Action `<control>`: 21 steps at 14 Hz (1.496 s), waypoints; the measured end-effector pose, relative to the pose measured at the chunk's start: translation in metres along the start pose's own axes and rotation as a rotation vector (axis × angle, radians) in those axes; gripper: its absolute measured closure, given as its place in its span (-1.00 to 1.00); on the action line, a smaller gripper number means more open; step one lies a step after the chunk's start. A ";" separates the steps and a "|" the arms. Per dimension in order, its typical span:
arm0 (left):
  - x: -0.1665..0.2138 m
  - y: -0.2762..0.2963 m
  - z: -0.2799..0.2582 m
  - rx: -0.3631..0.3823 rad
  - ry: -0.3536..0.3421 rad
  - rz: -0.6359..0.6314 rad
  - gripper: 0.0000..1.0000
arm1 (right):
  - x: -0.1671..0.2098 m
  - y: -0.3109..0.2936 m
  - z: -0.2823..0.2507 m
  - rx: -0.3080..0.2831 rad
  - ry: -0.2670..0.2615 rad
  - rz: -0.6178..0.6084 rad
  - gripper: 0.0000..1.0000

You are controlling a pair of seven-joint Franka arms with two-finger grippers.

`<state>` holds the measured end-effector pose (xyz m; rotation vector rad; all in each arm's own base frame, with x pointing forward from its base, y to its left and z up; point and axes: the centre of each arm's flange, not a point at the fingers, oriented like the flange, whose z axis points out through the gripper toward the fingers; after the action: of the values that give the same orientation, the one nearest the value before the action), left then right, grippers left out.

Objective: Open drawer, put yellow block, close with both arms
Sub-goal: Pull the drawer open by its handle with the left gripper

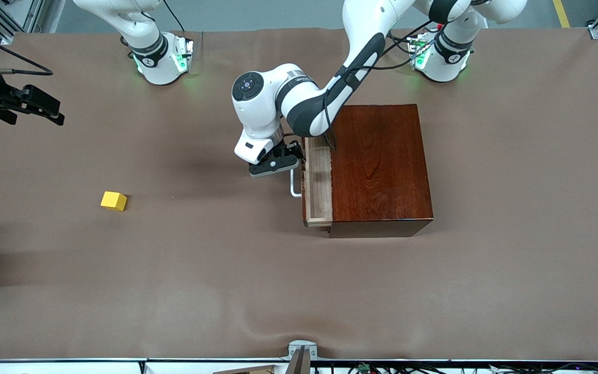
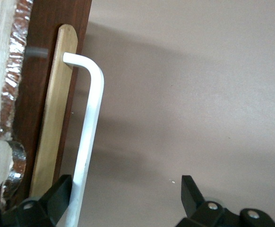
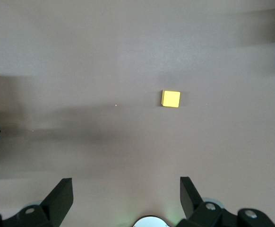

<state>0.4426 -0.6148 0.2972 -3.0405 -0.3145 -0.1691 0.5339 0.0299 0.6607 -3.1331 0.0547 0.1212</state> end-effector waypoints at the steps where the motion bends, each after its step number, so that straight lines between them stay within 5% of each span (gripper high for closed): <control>1: 0.000 0.000 0.000 -0.001 0.001 -0.003 -1.00 | 0.000 0.000 0.000 0.000 0.000 0.000 -1.00; 13: -0.005 0.025 -0.010 -0.148 -0.011 -0.035 -1.00 | 0.000 0.000 0.000 0.000 0.000 0.000 -1.00; 21: -0.004 0.027 -0.025 -0.149 -0.010 -0.044 -1.00 | 0.000 0.000 0.000 0.001 0.000 0.000 -1.00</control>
<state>0.4421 -0.6440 0.3195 -3.1841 -0.3861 -0.1879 0.5340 0.0297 0.6607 -3.1326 0.0554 0.1210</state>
